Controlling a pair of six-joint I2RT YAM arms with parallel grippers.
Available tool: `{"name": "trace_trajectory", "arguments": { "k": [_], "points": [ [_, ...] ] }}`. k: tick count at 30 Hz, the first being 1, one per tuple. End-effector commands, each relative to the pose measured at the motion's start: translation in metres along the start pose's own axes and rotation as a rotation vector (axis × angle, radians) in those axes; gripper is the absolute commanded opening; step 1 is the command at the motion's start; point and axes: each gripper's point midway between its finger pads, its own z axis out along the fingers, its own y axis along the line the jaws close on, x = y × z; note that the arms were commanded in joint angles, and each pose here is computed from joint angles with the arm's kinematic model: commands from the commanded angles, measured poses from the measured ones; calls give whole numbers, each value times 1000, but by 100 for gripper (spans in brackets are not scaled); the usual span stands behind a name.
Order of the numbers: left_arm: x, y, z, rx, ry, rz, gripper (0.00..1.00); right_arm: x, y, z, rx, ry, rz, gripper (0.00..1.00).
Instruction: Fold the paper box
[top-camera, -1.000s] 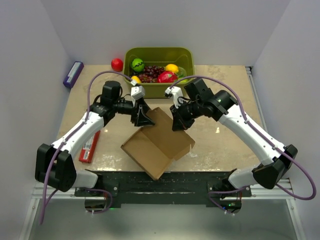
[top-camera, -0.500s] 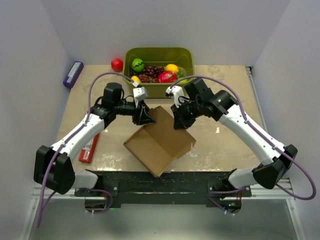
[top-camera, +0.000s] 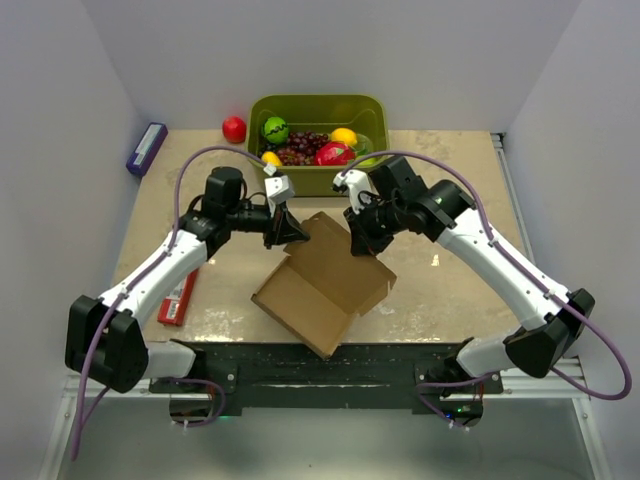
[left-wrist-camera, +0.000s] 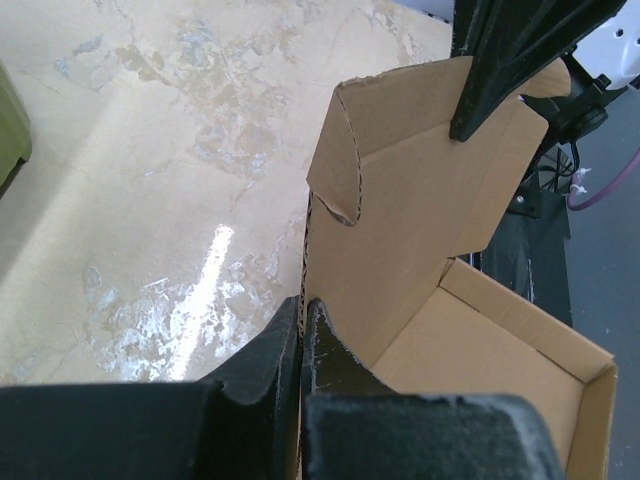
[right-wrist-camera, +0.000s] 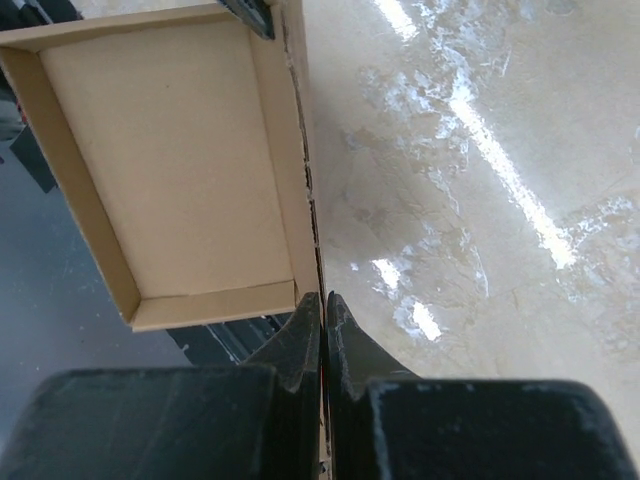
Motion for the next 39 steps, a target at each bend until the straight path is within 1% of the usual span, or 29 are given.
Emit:
{"name": "trace_trajectory", "arguments": {
  "k": [1, 3, 5, 7, 8, 9, 10, 11, 12, 13, 15, 16, 17, 18, 19, 20, 22, 23, 24, 25, 26, 27, 29, 32, 33, 34, 36, 38, 39],
  "points": [
    [-11, -2, -4, -35, -36, 59, 0, -9, -14, 2, 81, -27, 12, 11],
    [-10, 5, -6, -86, -40, 58, 0, -16, -25, 4, 142, -57, 63, 28],
    [-9, 15, -9, -154, -39, 49, 0, -20, -37, 5, 185, -86, 119, 50],
    [-11, 19, -13, -184, -49, 50, 0, -34, -55, 0, 218, -167, 196, 63],
    [-10, 20, -14, -188, -58, 42, 0, -35, -61, 0, 219, -188, 224, 73],
    [-11, 21, -17, -195, -69, 37, 0, -47, -78, -6, 243, -261, 268, 77],
    [-12, 23, -19, -203, -79, 32, 0, -53, -81, -17, 243, -325, 283, 79],
    [-14, 22, -22, -212, -96, 31, 0, -48, -84, -12, 238, -345, 320, 81],
    [-14, 23, -25, -219, -103, 23, 0, -65, -87, -20, 236, -448, 304, 84],
    [-20, 22, -27, -220, -126, 44, 0, -57, -85, -21, 235, -482, 318, 85],
    [-21, 22, -30, -220, -144, 39, 0, -67, -90, -33, 261, -597, 342, 87],
    [-23, 22, -32, -223, -149, 44, 0, -57, -91, -27, 263, -597, 366, 87],
    [-24, 24, -33, -228, -154, 50, 0, -58, -89, -39, 269, -644, 369, 87],
    [-26, 26, -37, -236, -169, 21, 0, -49, -99, -45, 327, -681, 445, 89],
    [-27, 26, -38, -236, -174, 21, 0, -47, -102, -45, 340, -683, 465, 89],
    [-26, 27, -38, -240, -174, 13, 0, -48, -101, -45, 335, -679, 469, 89],
    [-26, 28, -38, -242, -175, 14, 0, -38, -105, -36, 360, -596, 496, 88],
    [-25, 28, -38, -240, -174, 13, 0, -49, -109, -51, 397, -613, 502, 88],
    [-25, 27, -38, -235, -172, 14, 0, -36, -112, -41, 424, -512, 523, 88],
    [-25, 27, -38, -235, -171, 14, 0, -50, -108, -56, 417, -528, 519, 88],
    [-24, 27, -38, -236, -169, 16, 0, -51, -104, -57, 404, -500, 523, 88],
    [-24, 28, -38, -239, -168, 19, 0, -38, -101, -54, 405, -421, 552, 88],
    [-24, 31, -39, -254, -162, 16, 0, -43, -85, -51, 325, -393, 629, 86],
    [-26, 29, -38, -245, -168, 11, 0, -54, -60, -46, 152, -480, 676, 84],
    [-26, 28, -37, -235, -170, 7, 0, -71, -62, -52, 135, -582, 663, 84],
    [-26, 28, -37, -228, -172, 3, 0, -59, -64, -52, 146, -612, 672, 84],
    [-26, 27, -37, -225, -172, 3, 0, -65, -71, -60, 179, -709, 619, 84],
    [-27, 27, -38, -232, -176, 9, 0, -46, -81, -52, 242, -699, 551, 84],
    [-27, 26, -37, -229, -177, 10, 0, -38, -89, -48, 284, -688, 553, 84]
  ]
}}
